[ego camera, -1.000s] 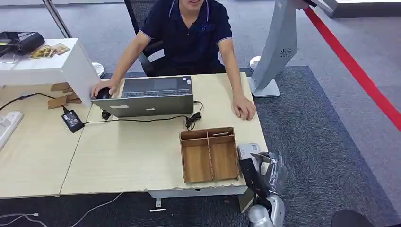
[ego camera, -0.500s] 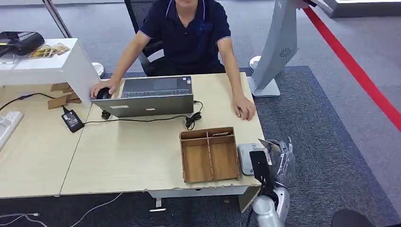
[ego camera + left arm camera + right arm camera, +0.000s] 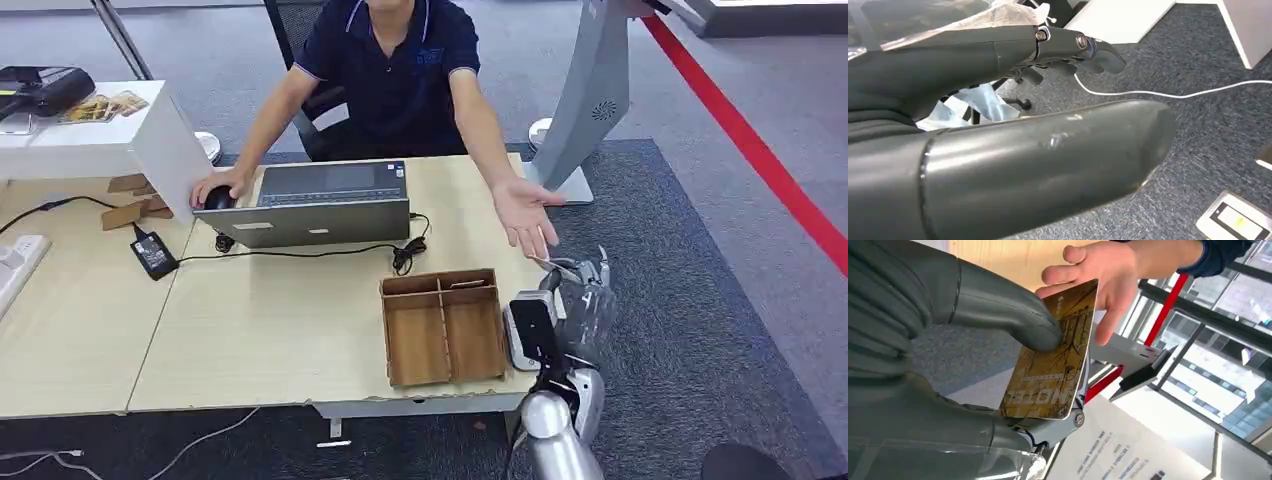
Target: Pass the card to the sensor for recognition and then transmit it.
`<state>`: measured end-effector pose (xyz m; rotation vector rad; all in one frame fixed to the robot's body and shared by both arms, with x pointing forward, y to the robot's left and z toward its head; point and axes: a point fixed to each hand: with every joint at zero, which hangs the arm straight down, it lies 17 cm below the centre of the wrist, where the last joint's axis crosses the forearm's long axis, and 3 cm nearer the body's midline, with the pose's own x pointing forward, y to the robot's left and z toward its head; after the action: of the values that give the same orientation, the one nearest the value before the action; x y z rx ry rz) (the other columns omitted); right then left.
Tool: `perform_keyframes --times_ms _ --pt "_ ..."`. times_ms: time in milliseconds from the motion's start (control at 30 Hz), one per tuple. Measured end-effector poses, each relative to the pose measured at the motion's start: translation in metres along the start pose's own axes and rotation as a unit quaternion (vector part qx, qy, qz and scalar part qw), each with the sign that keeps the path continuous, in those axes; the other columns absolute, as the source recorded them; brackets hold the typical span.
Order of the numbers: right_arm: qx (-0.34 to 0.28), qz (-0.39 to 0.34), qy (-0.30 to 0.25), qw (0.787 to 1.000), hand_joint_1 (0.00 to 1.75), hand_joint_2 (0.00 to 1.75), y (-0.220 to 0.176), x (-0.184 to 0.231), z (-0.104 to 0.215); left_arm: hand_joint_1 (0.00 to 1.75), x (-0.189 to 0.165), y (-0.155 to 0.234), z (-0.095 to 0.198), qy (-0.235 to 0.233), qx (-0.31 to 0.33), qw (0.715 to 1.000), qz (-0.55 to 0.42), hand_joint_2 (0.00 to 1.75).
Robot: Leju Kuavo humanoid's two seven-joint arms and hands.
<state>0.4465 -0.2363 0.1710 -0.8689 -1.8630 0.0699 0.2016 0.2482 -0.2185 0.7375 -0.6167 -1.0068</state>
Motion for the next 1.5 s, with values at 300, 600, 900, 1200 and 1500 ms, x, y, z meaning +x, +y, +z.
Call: perform_keyframes --times_ms 300,600,900,1200,1500 --pt "0.013 -0.009 -0.022 1.000 1.75 1.75 0.012 0.019 0.000 0.00 0.004 -0.001 0.001 -0.006 -0.001 1.000 -0.004 0.00" --pt "0.018 -0.012 -0.033 0.999 1.75 1.75 0.017 0.028 -0.001 0.00 0.006 -0.001 0.001 -0.010 0.000 1.000 -0.007 0.00" --pt "0.021 -0.012 -0.038 0.999 1.75 1.75 0.019 0.032 -0.001 0.00 0.007 -0.001 0.001 -0.013 -0.001 1.000 -0.009 0.00" --pt "0.023 -0.013 -0.038 0.999 0.00 1.75 0.020 0.034 -0.002 0.00 0.007 -0.001 0.002 -0.013 -0.001 1.000 -0.008 0.00" --pt "0.027 -0.006 -0.038 0.999 0.00 1.75 0.023 0.033 -0.001 0.00 0.006 -0.002 0.002 -0.009 -0.002 1.000 -0.003 0.00"
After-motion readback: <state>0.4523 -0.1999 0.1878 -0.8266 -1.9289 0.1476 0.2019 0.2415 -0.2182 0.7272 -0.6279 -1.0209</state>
